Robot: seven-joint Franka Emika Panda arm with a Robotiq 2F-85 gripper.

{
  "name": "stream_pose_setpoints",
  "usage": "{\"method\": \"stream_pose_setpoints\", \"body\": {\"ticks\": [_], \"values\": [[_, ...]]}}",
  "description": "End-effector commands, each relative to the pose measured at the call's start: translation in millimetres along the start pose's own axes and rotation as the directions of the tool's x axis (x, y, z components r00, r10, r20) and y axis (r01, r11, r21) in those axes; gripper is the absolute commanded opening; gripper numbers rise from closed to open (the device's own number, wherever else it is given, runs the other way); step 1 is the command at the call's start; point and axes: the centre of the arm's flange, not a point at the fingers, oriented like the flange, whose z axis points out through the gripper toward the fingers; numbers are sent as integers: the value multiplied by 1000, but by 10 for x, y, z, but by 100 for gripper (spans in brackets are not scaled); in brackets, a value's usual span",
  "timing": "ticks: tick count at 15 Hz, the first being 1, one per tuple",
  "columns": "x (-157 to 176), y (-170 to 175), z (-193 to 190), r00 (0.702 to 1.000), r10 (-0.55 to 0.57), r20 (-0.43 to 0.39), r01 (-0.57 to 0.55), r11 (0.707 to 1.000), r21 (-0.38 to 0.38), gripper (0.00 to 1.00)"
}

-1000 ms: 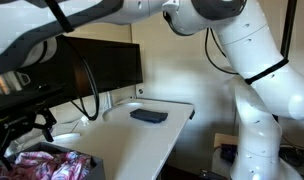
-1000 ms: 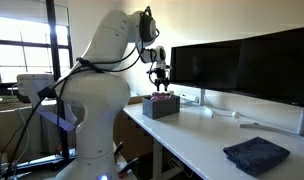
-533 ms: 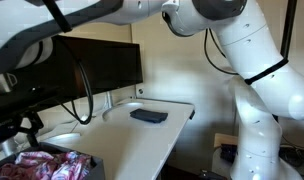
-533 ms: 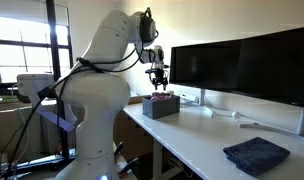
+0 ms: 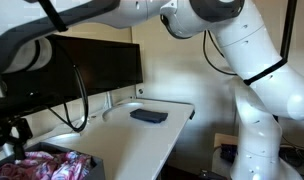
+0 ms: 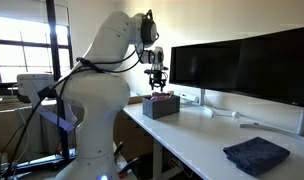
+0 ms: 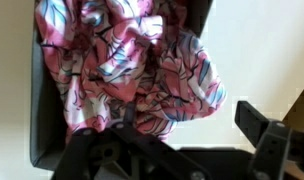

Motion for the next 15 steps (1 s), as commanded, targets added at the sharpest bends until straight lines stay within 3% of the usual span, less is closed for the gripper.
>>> {"method": "stream_pose_setpoints", "body": {"ticks": [1, 9, 15], "values": [[23, 61, 96, 996, -49, 74, 44, 997, 68, 100], [60, 205, 251, 986, -44, 162, 33, 997, 70, 100], [108, 387, 204, 984, 2, 176, -11, 999, 51, 100]]}}
